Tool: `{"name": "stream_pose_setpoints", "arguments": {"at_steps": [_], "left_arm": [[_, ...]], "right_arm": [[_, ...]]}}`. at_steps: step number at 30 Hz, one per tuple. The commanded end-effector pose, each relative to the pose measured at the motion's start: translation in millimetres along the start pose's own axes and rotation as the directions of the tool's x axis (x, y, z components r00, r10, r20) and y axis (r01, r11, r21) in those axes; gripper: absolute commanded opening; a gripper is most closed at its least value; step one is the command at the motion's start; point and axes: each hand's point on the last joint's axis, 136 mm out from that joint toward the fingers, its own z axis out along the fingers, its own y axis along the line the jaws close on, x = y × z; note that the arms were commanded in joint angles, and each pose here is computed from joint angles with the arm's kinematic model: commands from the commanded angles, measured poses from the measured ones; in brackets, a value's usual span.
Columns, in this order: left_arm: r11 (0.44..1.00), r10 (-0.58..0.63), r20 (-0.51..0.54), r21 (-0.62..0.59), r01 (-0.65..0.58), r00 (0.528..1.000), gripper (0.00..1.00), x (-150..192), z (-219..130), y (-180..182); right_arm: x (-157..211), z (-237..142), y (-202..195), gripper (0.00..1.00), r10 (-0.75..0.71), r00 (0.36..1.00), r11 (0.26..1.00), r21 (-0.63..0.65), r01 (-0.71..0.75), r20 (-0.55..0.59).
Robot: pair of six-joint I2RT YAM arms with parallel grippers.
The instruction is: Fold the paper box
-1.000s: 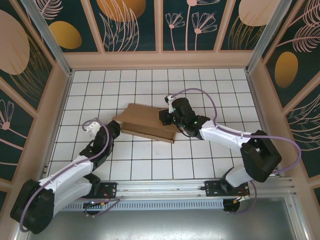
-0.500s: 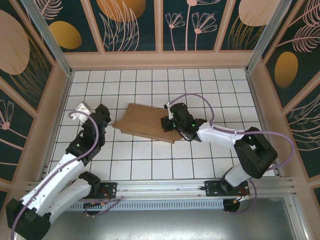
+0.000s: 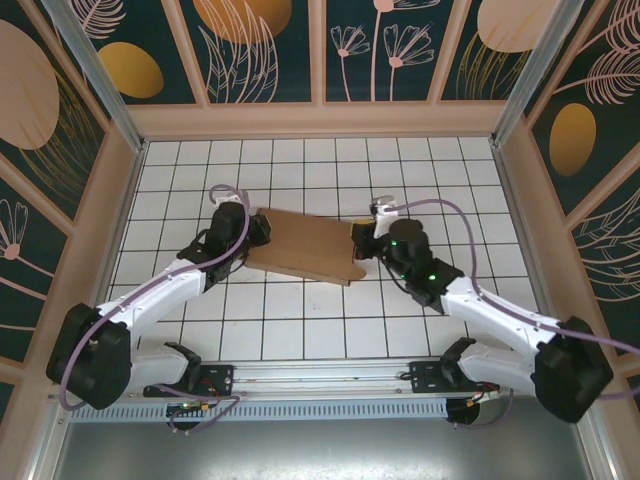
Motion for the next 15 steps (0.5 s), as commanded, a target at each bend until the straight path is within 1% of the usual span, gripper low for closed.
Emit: {"name": "stream_pose_setpoints", "arguments": {"at_steps": [1,3,5,7,9,11,15], "left_arm": [[0.996,-0.016,-0.034,0.087,0.019,0.999,0.01,13.5,4.8,-9.4],[0.996,-0.027,-0.055,0.086,0.031,0.998,0.0,22.6,10.0,-4.4],[0.996,-0.035,-0.076,0.078,0.041,0.997,0.0,31.1,15.1,0.9],[0.997,-0.043,-0.087,0.064,0.048,0.995,0.0,38.0,19.0,7.3],[0.998,-0.047,-0.085,0.042,0.05,0.995,0.0,40.7,20.5,13.7],[0.998,-0.051,-0.08,0.023,0.053,0.995,0.0,42.5,21.4,19.3],[0.998,-0.07,-0.091,-0.004,0.07,0.993,0.0,51.9,25.6,29.7]], "right_arm": [[14.3,3.7,16.9,0.0,0.076,0.994,0.988,-0.126,-0.086,-0.08],[32.9,11.2,17.2,0.0,0.105,0.979,0.983,-0.131,-0.129,-0.175],[51.1,17.5,12.1,0.0,0.143,0.959,0.981,-0.096,-0.171,-0.244],[63.0,21.2,7.8,0.0,0.164,0.946,0.98,-0.065,-0.189,-0.28],[70.0,22.9,2.9,0.0,0.18,0.942,0.981,-0.016,-0.192,-0.282],[77.6,24.1,2.2,0.0,0.181,0.935,0.982,0.008,-0.187,-0.306],[108.3,36.6,-15.9,0.0,0.226,0.869,0.973,0.151,-0.177,-0.439]]}}
